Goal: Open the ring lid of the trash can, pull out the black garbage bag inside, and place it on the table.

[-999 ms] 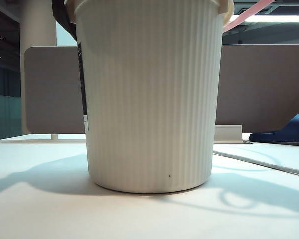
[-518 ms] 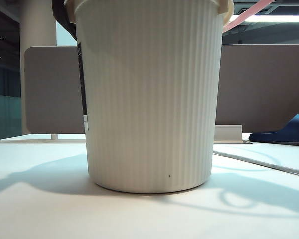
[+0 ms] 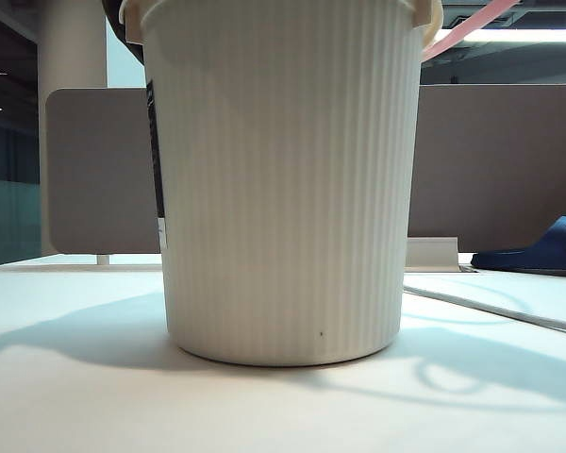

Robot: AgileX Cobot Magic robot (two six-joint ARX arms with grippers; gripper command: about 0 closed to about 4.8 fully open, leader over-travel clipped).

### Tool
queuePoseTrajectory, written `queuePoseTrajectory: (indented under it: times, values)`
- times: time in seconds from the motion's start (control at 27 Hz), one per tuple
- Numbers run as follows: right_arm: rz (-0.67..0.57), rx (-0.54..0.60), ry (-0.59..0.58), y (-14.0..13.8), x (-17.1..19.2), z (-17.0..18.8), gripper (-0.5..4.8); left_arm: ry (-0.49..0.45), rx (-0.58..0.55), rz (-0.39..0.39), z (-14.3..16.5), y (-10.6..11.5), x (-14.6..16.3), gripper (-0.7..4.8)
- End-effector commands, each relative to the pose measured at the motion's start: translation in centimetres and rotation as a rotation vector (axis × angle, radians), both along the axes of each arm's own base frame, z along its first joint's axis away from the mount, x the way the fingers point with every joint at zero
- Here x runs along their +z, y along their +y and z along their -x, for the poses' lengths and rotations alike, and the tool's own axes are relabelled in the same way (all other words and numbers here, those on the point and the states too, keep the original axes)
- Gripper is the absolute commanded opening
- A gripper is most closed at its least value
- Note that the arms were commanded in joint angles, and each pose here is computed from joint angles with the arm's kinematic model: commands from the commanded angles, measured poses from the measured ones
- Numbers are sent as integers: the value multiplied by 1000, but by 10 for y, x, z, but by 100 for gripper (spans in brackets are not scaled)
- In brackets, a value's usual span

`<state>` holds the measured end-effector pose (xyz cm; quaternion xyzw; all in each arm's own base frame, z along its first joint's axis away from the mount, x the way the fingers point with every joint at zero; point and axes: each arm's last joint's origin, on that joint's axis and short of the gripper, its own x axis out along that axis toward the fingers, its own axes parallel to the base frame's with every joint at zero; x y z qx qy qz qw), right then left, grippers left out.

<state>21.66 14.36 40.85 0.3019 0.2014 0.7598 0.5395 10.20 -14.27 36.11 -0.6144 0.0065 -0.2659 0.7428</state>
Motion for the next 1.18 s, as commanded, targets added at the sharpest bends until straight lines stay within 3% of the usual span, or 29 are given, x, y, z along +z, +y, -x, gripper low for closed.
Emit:
queuePoseTrajectory:
  times: [0.04, 0.52, 0.89, 1.07, 1.18]
  values:
    - [-2, 13, -27, -1, 3, 3, -5, -53, 11, 24, 2, 3, 7, -6]
    - [20, 34, -38, -1, 2, 3, -5, -152, 10, 10, -5, 11, 26, -5]
    - [32, 47, -47, -1, 1, 4, -5, -250, -58, -26, -13, -2, 60, -6]
    - [32, 48, -53, -1, 1, 4, -3, -251, -59, -27, -13, -2, 63, -6]
    - [31, 47, -57, -1, 1, 4, 73, -250, -57, -27, -13, -2, 63, -6]
